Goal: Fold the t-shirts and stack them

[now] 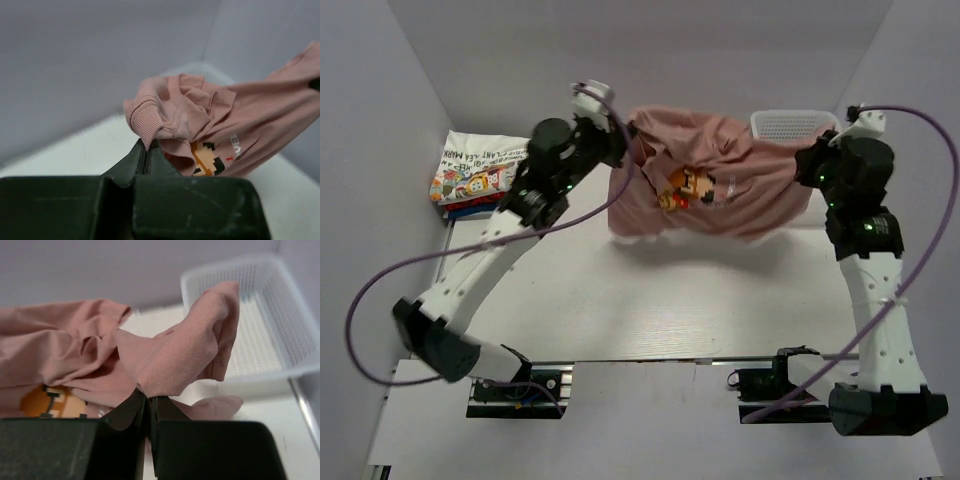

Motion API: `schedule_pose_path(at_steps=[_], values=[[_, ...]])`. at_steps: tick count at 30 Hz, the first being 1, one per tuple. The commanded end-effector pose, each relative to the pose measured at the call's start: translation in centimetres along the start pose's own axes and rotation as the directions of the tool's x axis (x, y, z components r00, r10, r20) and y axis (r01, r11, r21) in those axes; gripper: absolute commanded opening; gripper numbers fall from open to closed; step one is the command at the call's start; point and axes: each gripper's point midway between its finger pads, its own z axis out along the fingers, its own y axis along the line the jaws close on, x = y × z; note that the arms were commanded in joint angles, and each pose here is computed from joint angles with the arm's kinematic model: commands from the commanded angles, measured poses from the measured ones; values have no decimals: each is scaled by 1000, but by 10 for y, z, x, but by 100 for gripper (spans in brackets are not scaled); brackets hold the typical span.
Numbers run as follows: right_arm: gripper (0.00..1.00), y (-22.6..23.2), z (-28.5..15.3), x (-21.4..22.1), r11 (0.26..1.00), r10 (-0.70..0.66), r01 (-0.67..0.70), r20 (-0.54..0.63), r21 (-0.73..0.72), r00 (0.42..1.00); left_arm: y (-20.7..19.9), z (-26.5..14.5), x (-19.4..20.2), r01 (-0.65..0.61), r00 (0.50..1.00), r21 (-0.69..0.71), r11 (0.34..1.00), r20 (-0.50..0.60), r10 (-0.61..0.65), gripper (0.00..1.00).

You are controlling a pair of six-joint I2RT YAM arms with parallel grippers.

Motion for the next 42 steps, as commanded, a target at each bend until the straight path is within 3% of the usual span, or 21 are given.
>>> schedule_pose_path(at_steps=[1,6,10,14,15,19,24,26,27,28,29,30,31,32,33,34,35,36,38,40,42], values=[[0,29,-59,-89,990,-58,91,273,-109,960,6,-48,-81,3,974,-91,996,228,18,0],[0,27,-124,-155,992,-83,119,487,-44,869,0,-126,-147,-4,912,-109,994,407,48,0],[0,24,-160,-188,992,-100,122,573,0,813,10,-168,-176,33,877,-186,982,477,61,0],[0,1,-155,-200,991,-114,49,578,126,808,36,-208,-193,113,848,-334,936,523,84,0],[0,-2,-152,-200,989,-119,44,574,142,810,44,-208,-185,116,864,-378,918,495,94,0],[0,0,-117,-186,991,-104,46,503,125,858,83,-229,-174,203,878,-572,795,465,111,0],[0,23,-27,-97,998,-11,28,254,-63,967,117,-185,-105,172,953,-721,671,295,73,0],[0,24,6,-41,994,2,10,110,-107,994,134,-160,-54,106,985,-783,613,167,42,0],[0,26,22,-18,991,24,-18,45,-129,999,143,-147,-30,132,988,-798,588,151,-17,0],[0,41,39,0,976,31,-31,-5,-218,1000,156,-121,20,63,998,-824,564,34,-61,0],[0,35,61,44,976,30,-53,-109,-210,994,166,-113,55,22,993,-838,545,-47,-112,0],[0,34,74,69,975,23,-57,-158,-215,987,187,-110,82,58,981,-869,491,-41,-189,5],[0,30,93,100,978,17,-67,-241,-199,970,199,-96,138,-15,949,-875,483,-164,-268,15],[0,23,113,133,984,11,-70,-332,-165,943,209,-91,158,-29,930,-881,472,-198,-311,38],[3,23,112,131,987,-26,-39,-389,-157,921,220,-90,176,-38,905,-884,466,-228,-359,47],[18,9,126,167,996,-45,3,-490,-87,871,226,-82,188,-56,879,-885,463,-263,-398,74],[31,7,133,163,997,-55,22,-479,-75,876,227,-77,179,-27,883,-880,473,-243,-401,74],[52,3,136,158,997,-79,60,-467,-56,881,226,-69,180,-21,879,-868,496,-253,-405,100],[90,2,134,148,996,-84,80,-430,-26,899,220,-60,179,1,877,-840,543,-260,-405,100],[90,-1,124,143,996,-81,89,-405,0,911,216,-61,169,26,885,-831,556,-239,-400,100],[90,-6,108,155,994,-83,105,-441,25,894,210,-81,172,28,865,-850,525,-243,-439,100]])
